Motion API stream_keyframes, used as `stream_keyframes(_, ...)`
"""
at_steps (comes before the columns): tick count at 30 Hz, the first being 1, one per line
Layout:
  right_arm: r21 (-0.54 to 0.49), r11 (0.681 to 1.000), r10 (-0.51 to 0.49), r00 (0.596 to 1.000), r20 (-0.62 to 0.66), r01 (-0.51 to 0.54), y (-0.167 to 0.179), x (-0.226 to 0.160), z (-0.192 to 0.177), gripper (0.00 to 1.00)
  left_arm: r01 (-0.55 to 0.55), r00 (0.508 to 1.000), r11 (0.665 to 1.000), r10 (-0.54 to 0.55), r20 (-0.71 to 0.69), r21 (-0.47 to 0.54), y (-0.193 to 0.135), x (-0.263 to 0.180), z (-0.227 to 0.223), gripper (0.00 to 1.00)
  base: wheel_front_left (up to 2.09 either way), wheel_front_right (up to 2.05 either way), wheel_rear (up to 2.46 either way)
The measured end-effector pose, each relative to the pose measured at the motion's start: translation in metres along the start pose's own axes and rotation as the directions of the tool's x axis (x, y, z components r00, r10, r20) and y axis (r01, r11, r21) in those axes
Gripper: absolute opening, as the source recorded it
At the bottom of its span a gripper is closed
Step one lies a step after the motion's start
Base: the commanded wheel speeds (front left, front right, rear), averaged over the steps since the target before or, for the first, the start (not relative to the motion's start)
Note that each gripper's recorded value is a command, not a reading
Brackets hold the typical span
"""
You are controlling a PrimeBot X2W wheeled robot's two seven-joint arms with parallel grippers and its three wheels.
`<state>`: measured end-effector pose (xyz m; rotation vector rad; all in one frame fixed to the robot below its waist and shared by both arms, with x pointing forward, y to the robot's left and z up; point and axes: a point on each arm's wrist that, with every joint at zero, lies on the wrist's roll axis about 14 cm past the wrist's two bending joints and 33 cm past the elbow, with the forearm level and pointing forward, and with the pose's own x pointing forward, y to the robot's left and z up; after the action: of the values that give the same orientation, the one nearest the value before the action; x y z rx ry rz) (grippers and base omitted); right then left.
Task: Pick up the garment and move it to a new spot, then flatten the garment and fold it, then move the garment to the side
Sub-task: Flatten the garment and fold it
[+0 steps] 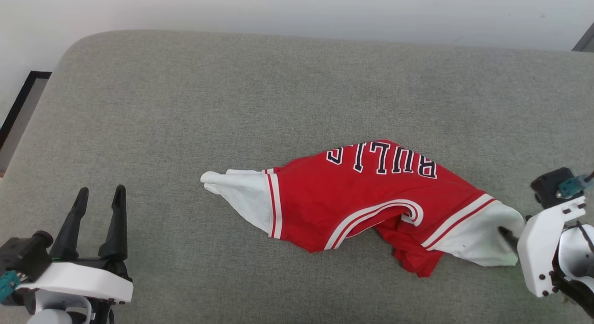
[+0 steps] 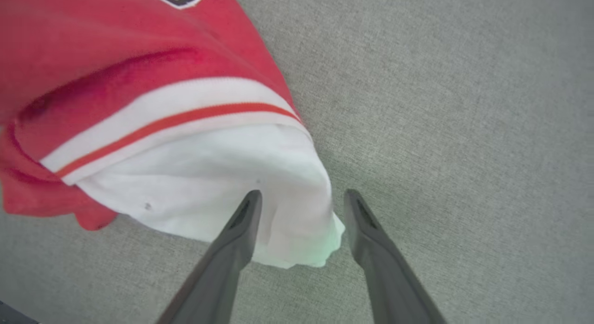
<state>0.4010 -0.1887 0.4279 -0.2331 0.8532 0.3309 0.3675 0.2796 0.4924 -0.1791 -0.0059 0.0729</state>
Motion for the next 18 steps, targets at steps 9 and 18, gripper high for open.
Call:
stream_keyframes(9,0.047,0.998,-0.031,1.000,-0.003,0.031,-0.013,0.014,-0.007,0.00,0.007,1.000,1.000,-0.007,-0.009,-0.001,-0.001,0.004,-0.003,1.00,0.00,0.00,0.00)
stream_keyframes(18,0.042,0.991,-0.132,0.986,0.100,0.129,-0.054,0.010,0.029,0.00,0.012,1.000,1.000,-0.012,-0.013,-0.002,-0.002,0.010,-0.005,1.00,0.00,0.00,0.00)
